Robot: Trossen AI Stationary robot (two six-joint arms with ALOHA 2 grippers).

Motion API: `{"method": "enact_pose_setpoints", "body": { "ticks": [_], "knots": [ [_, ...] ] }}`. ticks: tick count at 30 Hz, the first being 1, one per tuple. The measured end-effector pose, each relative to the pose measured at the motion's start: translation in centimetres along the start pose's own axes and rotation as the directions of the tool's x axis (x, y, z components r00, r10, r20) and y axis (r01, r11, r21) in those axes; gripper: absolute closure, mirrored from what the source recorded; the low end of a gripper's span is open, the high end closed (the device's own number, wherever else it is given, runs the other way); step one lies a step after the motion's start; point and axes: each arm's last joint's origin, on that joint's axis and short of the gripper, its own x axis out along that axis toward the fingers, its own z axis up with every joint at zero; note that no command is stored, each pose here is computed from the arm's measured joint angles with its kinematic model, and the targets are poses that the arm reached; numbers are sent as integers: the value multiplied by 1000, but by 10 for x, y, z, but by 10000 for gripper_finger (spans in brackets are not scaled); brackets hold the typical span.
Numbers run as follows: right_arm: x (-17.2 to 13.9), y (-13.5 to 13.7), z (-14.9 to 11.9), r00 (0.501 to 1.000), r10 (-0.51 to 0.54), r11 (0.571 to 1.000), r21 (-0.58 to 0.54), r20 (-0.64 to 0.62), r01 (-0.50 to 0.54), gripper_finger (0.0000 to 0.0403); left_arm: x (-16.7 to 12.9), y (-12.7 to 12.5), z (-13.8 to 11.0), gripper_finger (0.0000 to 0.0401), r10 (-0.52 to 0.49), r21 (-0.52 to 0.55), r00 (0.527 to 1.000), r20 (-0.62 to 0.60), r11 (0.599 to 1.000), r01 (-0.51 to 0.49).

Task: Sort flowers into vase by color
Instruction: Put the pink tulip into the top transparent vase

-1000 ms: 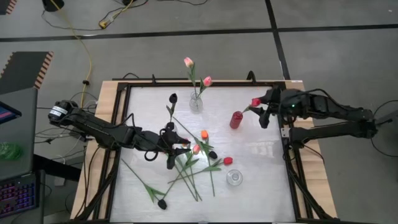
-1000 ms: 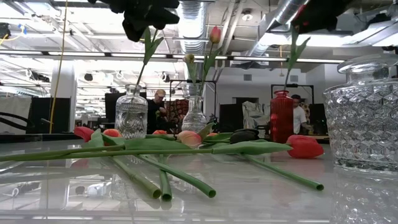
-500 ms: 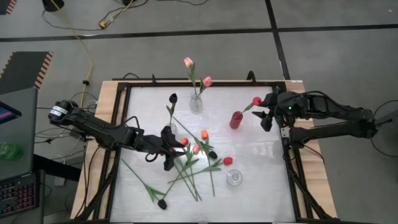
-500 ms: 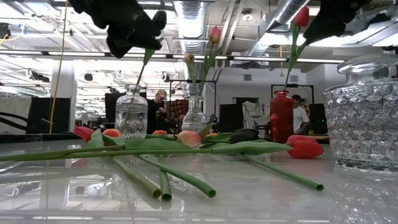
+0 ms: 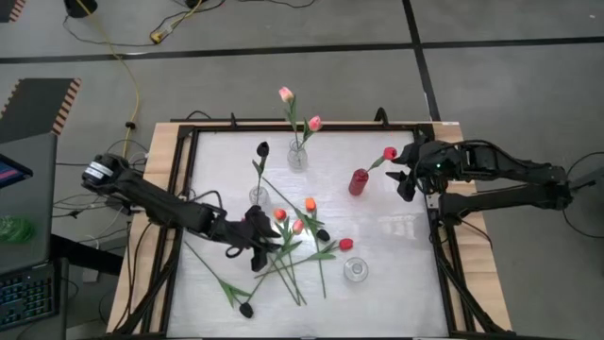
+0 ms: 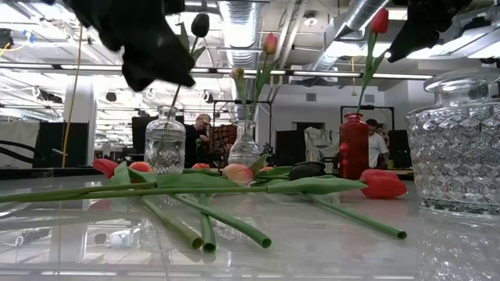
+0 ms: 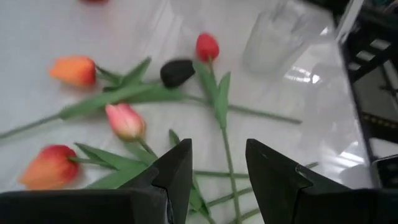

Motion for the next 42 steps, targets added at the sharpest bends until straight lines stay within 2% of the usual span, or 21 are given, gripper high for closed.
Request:
{"method": "enact_pose_setpoints", "body": {
  "ticks": [7,13,18,26,42],
  "knots": [
    [0,0,0,1000,5,997,83,-3,-5,172,36,-7,-8,263,58,53,996,-71,997,-54],
    [1,1,0,1000,22,996,85,-8,-21,172,56,-6,2,263,127,118,989,-73,986,-118],
    [2,1,0,1000,21,996,84,-14,-20,172,66,6,6,263,228,99,973,-44,970,-223],
    [12,5,3,998,13,997,72,-56,-9,172,86,18,-8,263,278,65,953,-119,960,-272],
    [36,13,6,989,-10,999,43,-147,17,172,88,25,-17,264,307,57,934,-185,952,-302]
  ]
}}
